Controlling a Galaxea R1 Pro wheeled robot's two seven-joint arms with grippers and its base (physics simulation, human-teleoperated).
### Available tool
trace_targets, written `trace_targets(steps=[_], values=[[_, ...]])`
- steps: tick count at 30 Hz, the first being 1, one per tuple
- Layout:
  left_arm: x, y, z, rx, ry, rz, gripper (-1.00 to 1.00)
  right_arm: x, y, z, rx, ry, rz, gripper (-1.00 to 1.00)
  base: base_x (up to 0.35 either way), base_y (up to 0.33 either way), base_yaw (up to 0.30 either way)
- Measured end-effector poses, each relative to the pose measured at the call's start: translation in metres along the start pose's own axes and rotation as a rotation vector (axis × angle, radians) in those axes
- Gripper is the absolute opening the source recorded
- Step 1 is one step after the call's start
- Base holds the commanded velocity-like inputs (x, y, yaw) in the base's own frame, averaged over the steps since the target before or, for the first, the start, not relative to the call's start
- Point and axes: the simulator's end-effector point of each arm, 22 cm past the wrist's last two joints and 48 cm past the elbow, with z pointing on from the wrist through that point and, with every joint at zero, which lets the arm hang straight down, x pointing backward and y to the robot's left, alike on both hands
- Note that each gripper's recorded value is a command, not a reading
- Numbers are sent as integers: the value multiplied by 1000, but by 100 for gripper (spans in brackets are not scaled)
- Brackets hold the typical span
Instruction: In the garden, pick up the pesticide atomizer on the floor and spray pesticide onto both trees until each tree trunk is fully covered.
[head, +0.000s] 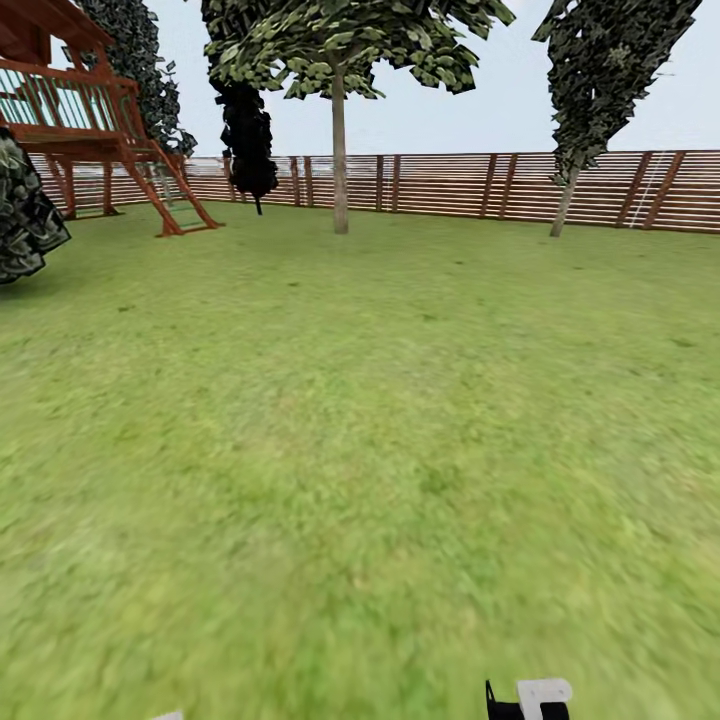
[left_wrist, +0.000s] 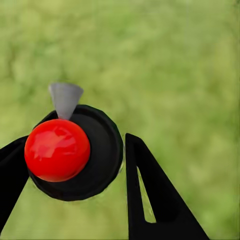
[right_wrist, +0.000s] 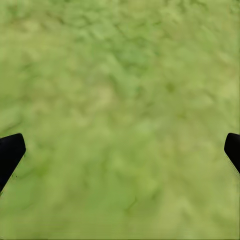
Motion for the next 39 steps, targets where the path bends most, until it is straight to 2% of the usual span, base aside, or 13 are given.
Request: trace_targets(steps=[39], values=[[0, 0, 0, 0, 0, 0, -100, 0, 0, 0, 0, 1, 0, 100, 339, 0, 0]])
